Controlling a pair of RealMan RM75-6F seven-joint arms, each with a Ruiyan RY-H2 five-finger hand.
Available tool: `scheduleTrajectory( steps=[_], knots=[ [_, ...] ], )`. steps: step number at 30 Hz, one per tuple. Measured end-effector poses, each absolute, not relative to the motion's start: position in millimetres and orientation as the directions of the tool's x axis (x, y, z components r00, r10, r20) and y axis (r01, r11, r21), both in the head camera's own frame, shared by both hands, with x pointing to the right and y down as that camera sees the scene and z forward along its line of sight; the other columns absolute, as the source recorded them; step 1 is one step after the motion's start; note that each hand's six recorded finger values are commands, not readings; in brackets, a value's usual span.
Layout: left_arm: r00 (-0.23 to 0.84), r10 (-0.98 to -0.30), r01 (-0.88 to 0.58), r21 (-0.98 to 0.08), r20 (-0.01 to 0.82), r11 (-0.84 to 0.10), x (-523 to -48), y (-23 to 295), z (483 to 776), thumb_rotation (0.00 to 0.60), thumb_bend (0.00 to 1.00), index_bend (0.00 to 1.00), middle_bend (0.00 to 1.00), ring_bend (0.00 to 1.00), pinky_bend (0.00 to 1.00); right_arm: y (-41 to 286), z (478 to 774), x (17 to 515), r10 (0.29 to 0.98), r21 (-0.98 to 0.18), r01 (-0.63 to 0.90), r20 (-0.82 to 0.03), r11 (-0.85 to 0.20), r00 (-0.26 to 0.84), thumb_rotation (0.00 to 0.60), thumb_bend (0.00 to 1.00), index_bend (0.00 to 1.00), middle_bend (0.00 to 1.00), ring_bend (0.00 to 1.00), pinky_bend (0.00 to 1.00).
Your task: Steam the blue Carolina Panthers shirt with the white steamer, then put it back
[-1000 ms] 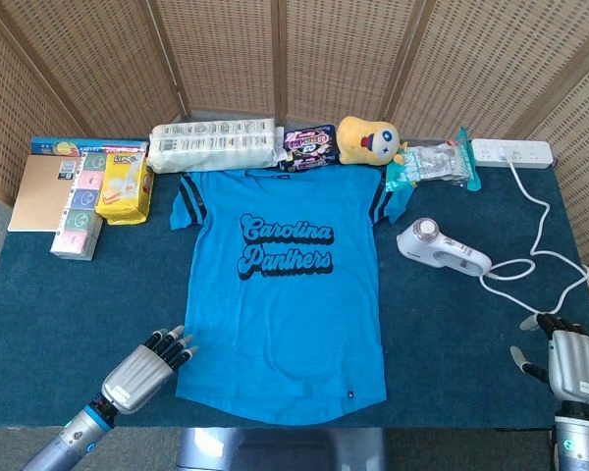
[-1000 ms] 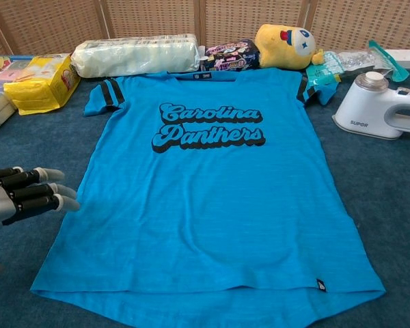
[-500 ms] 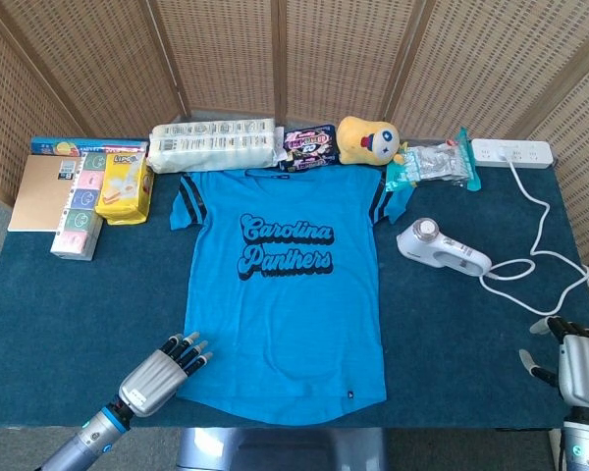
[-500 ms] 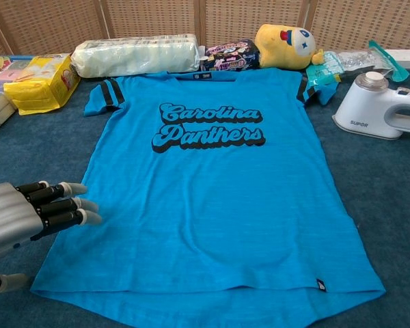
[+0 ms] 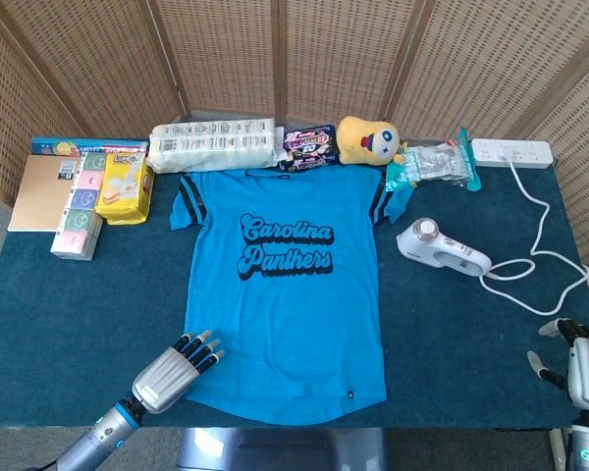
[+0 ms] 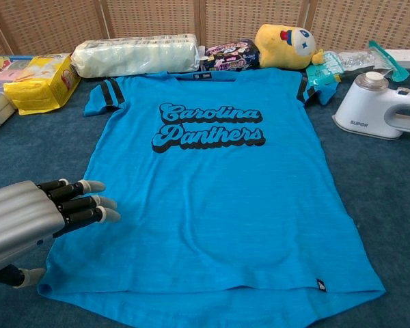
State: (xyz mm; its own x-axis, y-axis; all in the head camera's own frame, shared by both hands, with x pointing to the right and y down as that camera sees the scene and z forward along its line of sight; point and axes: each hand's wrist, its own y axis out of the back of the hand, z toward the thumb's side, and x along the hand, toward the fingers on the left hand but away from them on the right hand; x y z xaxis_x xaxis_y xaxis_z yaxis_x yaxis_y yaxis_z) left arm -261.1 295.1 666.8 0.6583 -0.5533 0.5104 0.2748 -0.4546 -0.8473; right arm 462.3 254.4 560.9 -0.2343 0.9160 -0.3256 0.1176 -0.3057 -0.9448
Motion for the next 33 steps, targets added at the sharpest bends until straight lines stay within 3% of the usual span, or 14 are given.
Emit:
scheduleTrajectory(
  steps=[6,13,24,33],
  knots=[
    [0.672,-0.560,0.238,-0.857,0.485,-0.456,-253.3,292.6,667.6,0.600,0.16,0.16,0.17,0.09,0.23,255.3,559.5,463.7,0.916,-0.946,0.118,-0.322,-0.302,-0.239,0.600,0.26,0.46,0.46,0.44,0.43],
    [0.688,-0.546,0.220,-0.855,0.477,-0.470,-247.4,294.8,668.5,0.600,0.18,0.33,0.22,0.12,0.24,255.9,558.3,464.1,0.917,-0.947,0.118,-0.319,-0.299,-0.240,0.600,0.26,0.46,0.46,0.44,0.43],
    [0.687,-0.572,0.186,-0.869,0.449,-0.458,-254.7,291.8,663.8,0.600,0.21,0.42,0.26,0.17,0.26,256.3,558.4,464.2,0.916,-0.947,0.118,-0.319,-0.298,-0.242,0.600,0.26,0.46,0.46,0.44,0.43],
    [0.698,-0.539,0.204,-0.852,0.472,-0.481,-254.9,297.6,667.1,0.600,0.21,0.47,0.27,0.17,0.26,256.5,556.3,464.5,0.917,-0.949,0.116,-0.314,-0.294,-0.245,0.600,0.26,0.46,0.46,0.44,0.43]
  ],
)
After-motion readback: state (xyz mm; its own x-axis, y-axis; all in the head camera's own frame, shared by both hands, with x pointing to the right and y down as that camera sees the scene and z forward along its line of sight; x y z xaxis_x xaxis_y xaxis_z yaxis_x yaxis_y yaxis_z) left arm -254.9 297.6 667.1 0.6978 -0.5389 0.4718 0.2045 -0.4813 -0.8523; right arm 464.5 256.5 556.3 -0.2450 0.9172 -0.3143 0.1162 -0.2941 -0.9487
